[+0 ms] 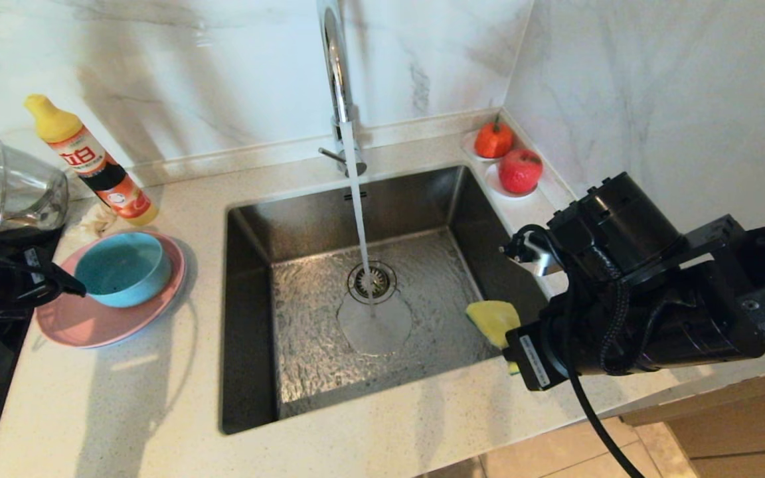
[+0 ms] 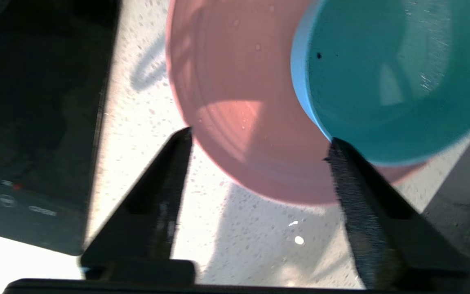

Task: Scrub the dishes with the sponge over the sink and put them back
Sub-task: Pick up a bowl and the sponge

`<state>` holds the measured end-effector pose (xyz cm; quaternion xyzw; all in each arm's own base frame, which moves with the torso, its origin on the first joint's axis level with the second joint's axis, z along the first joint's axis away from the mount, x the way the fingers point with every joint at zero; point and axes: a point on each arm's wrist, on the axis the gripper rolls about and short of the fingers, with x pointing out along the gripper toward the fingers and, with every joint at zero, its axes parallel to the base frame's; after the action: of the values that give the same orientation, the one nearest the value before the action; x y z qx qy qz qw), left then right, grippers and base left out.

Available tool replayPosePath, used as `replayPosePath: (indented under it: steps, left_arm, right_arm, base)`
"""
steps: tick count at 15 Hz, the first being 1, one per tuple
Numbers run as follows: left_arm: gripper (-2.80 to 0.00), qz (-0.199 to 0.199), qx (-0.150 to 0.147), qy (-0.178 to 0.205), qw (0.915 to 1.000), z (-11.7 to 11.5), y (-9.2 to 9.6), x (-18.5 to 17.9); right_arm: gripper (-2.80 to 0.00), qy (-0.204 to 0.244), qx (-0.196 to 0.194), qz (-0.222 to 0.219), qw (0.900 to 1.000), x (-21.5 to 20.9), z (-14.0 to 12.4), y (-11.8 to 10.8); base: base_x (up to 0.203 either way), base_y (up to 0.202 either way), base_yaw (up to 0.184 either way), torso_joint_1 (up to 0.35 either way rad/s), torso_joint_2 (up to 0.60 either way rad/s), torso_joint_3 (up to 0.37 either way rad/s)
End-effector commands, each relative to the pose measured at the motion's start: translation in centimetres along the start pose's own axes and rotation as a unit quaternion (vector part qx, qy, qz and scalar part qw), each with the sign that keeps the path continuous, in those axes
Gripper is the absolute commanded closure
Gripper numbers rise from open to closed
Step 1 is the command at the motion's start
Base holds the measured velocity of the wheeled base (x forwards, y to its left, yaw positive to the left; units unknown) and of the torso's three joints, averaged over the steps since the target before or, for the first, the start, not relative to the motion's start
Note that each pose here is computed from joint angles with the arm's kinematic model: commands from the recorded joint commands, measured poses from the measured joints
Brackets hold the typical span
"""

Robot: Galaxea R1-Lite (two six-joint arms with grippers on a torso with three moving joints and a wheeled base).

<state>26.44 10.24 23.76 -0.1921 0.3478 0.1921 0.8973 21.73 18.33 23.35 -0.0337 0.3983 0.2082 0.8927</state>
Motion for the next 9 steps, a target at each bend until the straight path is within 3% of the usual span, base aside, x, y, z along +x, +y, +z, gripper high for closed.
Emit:
replayPosePath:
  steps: [1,9]
  left_arm:
    - [-2.80,0.003,-0.011,0.011,0.9999,0.2,0.1,1.3]
    - [-2.80,0.007,-0.037,0.021,0.9991,0.9,0.0,3.4]
  right_arm:
    - [0.00,0.003,0.001,-0.002,1.000,0.1,-0.1,-0.1]
    - [0.00,0.002,0.006,-0.007,1.000,0.6,-0.1,-0.4]
  base:
    - [0.000,0.000,0.000,0.000,0.00,0.000]
    - [0.000,0.000,0.000,0.000,0.00,0.000]
